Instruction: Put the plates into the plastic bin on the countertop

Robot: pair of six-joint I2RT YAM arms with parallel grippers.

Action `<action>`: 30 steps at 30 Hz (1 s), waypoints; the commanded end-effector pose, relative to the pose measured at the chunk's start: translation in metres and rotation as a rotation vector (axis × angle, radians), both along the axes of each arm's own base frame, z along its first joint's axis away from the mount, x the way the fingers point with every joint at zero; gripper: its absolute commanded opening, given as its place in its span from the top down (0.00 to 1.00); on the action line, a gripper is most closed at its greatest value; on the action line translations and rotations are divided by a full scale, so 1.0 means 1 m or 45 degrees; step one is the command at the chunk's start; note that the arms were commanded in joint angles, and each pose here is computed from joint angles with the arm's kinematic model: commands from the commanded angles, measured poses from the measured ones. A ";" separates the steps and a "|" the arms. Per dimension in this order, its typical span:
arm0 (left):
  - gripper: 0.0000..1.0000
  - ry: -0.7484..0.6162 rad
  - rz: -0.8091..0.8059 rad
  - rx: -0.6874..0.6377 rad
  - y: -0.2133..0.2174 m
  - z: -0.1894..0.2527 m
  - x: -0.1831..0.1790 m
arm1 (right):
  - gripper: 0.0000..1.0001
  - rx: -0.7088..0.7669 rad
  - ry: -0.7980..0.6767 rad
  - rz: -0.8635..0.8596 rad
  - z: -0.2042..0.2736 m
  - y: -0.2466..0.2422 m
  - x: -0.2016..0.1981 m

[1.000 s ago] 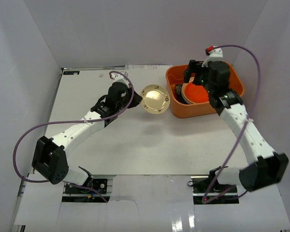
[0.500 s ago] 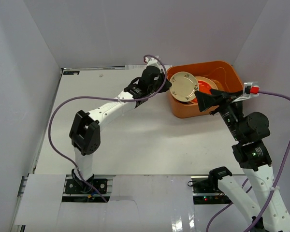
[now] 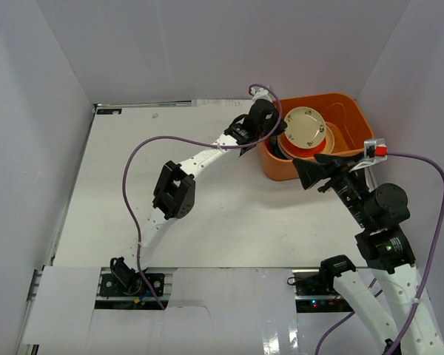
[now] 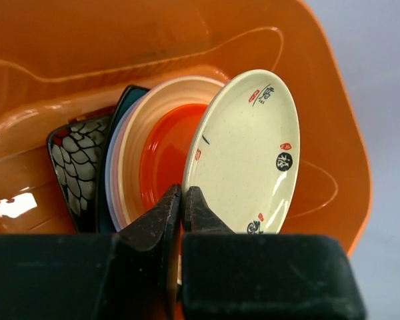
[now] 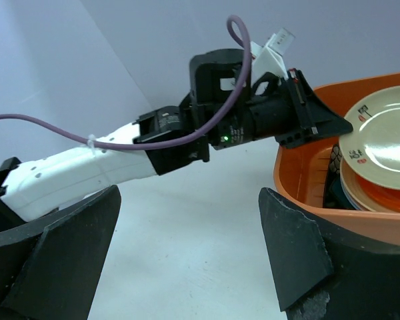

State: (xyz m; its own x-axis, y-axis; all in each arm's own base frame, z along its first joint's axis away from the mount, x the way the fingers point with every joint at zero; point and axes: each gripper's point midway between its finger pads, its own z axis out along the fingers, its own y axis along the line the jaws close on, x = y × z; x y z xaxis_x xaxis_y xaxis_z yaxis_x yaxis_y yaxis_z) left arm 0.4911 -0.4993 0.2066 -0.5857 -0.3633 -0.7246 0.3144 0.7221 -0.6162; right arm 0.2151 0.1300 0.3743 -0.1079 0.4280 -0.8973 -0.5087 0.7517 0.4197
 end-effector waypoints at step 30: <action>0.02 -0.712 -0.234 -0.189 0.068 0.254 -0.094 | 0.10 -0.150 -0.156 -0.174 0.048 -0.029 -0.006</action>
State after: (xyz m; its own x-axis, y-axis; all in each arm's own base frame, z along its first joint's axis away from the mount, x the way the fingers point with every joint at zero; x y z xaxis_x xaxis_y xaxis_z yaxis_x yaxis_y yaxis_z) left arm 0.4367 -0.4635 0.3905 -0.3302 -0.4157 -0.8475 0.6277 0.5739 -0.5260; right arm 0.2099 0.1143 0.4040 -0.0266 0.3553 -0.9344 -0.4775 0.8166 0.3241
